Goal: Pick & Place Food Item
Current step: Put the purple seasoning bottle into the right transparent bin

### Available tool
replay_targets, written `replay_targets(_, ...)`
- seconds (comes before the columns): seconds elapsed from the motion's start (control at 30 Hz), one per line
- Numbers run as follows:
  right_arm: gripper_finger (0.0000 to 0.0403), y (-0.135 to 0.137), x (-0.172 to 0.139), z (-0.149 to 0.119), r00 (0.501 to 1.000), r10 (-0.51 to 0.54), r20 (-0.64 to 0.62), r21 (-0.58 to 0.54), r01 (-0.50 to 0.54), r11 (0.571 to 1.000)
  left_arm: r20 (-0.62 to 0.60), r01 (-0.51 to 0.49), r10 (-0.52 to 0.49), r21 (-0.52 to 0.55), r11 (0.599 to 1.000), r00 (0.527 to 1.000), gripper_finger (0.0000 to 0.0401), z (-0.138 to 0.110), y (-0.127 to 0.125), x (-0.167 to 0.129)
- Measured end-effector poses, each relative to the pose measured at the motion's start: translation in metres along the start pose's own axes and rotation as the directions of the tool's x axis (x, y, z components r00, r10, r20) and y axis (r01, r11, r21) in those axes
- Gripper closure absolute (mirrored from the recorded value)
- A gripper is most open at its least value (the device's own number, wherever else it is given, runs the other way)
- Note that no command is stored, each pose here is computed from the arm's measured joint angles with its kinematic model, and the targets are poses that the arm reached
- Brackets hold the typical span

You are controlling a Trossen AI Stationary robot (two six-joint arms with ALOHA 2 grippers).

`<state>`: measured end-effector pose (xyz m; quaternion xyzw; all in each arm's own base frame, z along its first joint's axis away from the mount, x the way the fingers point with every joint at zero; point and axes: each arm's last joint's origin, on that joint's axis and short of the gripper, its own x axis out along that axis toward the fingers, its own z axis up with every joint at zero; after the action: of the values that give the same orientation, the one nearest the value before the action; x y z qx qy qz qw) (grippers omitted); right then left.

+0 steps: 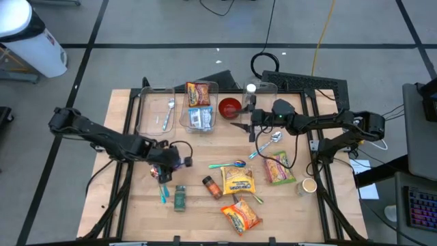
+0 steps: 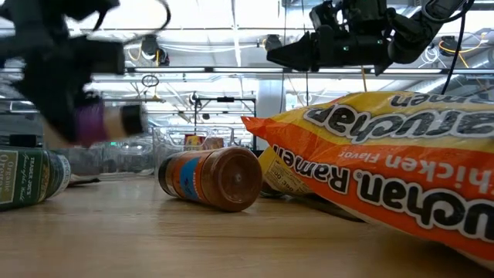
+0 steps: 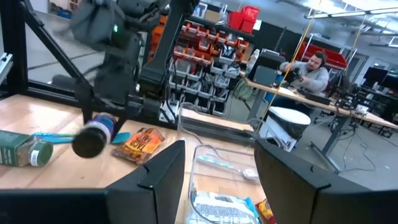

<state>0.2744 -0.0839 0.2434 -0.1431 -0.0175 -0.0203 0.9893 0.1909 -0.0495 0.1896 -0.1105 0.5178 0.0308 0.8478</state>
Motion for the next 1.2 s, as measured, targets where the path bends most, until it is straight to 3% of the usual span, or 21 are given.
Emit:
replay_targets(0.3, 0.0218, 0.005, 0.001, 0.005, 0.999, 0.015, 0.043, 0.042, -0.017, 0.999, 0.245, -0.12, 0.097, 0.08, 0.99, 0.965, 0.0194, 0.025, 0.005, -0.033)
replay_targets(0.47, 0.0218, 0.018, 0.004, 0.01, 0.989, 0.127, 0.079, 0.031, -0.13, 0.991, 0.303, -0.142, 0.107, 0.097, 0.985, 0.947, 0.0193, 0.037, 0.018, -0.034)
replay_targets(0.8, 0.0215, 0.026, 0.008, 0.017, 0.983, 0.156, 0.098, 0.046, -0.161, 0.986, 0.406, -0.221, 0.152, 0.131, 0.966, 0.901, 0.0192, 0.055, 0.041, -0.037)
replay_targets(1.2, 0.0134, 0.026, 0.011, 0.013, 0.985, 0.147, 0.088, 0.091, -0.155, 0.984, 0.486, -0.252, 0.134, 0.187, 0.949, 0.864, 0.0192, 0.075, 0.053, -0.026)
